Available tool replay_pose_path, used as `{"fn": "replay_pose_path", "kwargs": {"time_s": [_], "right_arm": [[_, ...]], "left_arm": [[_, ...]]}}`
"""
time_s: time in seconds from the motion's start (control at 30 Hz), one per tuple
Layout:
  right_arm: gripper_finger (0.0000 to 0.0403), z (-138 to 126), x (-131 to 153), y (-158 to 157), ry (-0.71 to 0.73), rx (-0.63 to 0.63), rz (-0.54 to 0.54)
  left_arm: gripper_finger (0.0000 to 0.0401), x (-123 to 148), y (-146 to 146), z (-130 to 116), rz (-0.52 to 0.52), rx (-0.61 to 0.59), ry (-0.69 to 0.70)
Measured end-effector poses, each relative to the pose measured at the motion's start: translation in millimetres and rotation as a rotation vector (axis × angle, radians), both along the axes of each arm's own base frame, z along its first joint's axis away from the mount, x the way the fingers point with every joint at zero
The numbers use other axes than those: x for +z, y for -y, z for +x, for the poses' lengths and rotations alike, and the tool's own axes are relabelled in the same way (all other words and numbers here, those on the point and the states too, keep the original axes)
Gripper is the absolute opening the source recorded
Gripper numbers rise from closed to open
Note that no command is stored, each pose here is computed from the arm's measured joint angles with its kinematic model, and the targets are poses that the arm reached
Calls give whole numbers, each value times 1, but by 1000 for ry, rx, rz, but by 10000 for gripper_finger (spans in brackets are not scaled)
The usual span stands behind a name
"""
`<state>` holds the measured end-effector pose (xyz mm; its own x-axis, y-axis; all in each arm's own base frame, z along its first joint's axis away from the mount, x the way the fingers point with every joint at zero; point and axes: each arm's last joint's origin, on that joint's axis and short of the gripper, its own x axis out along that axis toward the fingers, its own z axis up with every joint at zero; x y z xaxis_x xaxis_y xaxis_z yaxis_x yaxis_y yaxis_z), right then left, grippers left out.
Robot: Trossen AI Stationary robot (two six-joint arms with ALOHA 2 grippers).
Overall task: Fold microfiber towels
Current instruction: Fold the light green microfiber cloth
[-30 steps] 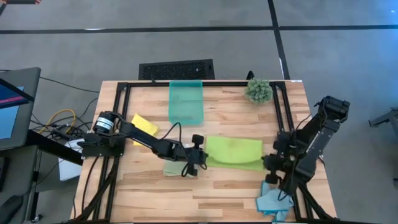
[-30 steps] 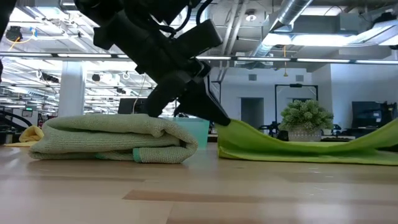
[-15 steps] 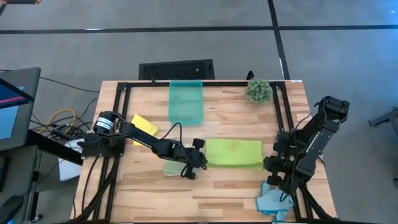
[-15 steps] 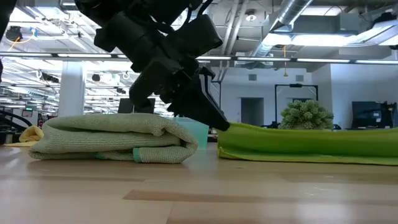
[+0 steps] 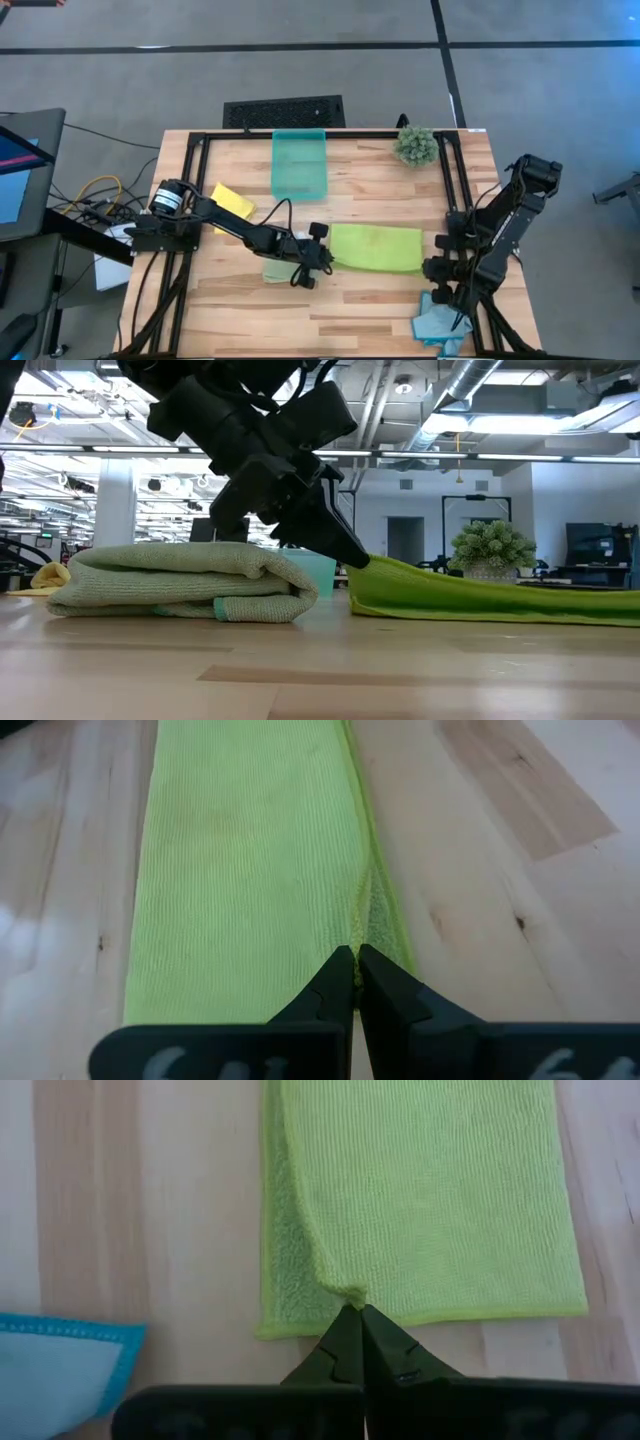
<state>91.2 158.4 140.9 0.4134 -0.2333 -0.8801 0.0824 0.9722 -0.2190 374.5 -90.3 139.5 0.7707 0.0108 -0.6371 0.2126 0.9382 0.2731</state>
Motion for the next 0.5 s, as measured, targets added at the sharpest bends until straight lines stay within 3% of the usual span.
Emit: {"fn": "replay_pose_path", "kwargs": {"time_s": [0.33, 0.5], "right_arm": [[9, 0, -2, -2, -49, 53, -6], [43, 0, -9, -3, -89, 58, -33]], "left_arm": [[0, 0, 1, 0, -33, -24, -12], [0, 0, 1, 0, -40, -30, -13]]}}
